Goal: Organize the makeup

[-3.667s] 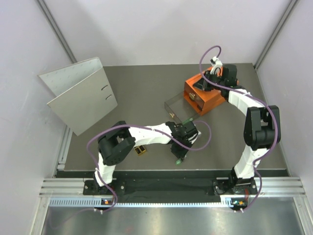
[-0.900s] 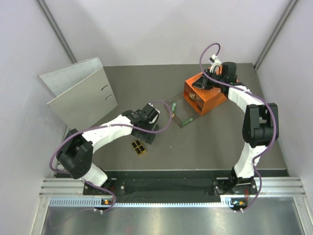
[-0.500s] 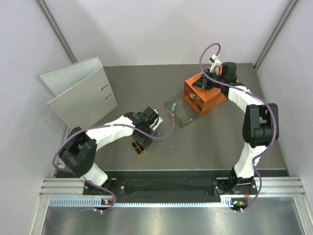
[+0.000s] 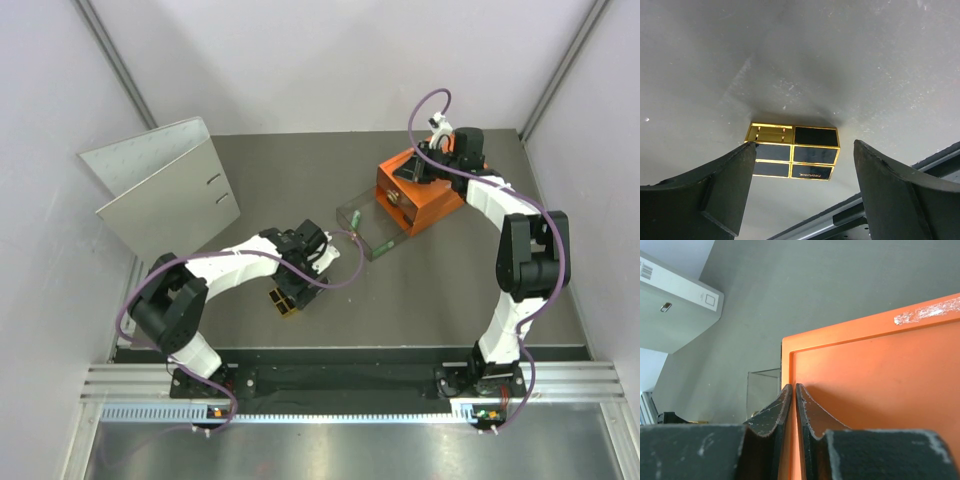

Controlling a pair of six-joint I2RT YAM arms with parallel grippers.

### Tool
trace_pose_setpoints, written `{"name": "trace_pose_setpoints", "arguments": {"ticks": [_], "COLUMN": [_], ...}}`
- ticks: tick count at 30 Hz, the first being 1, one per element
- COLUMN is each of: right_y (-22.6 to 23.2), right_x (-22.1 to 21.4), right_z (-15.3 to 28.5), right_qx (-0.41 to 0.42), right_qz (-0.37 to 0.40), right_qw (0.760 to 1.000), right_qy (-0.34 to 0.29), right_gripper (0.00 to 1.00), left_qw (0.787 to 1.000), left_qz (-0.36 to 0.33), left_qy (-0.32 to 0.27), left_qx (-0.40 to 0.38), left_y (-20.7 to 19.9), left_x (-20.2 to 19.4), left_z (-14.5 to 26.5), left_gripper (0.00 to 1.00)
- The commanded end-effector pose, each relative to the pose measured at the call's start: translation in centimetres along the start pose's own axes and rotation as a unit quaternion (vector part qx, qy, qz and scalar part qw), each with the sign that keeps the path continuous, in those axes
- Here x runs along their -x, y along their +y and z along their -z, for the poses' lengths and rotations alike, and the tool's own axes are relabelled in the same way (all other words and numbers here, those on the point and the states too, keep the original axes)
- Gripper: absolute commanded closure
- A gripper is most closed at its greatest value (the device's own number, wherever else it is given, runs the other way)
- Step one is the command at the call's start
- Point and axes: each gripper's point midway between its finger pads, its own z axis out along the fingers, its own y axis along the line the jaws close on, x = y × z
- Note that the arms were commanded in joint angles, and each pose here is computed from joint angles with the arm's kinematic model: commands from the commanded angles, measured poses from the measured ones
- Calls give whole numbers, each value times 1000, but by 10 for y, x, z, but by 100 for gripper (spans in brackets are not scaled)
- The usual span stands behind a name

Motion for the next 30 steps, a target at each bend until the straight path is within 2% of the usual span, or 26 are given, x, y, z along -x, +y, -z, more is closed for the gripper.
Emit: {"name": "trace_pose_setpoints", "arguments": {"ticks": [1,7,21,24,30], "right_y": [-62,-62,-64,-64,-65], "right_x": [-167,-167,-171,-171,-174], "right_z": [16,17,16,16,16], "right_qx": [-125,-125,-127,-127,-126], "right_qz": [-143,-143,-144,-145,-148], "right_qw": [957,956,955,955,954], "right_qy": [221,222,226,227,229], "right_gripper": [90,90,90,90,90], "left_qw": [1000,1000,1000,1000,1000], "left_qz": [-7,-8,-7,-3,10], "left_qy": [-2,6,12,14,22], "left_qx": [-6,21,11,10,-11], "left_y": [0,10,14,18,24], "left_x": [3,2,-1,1,3], "left_z": [-7,-10,-19,-18,-17], "left_gripper": [16,15,12,17,43]}}
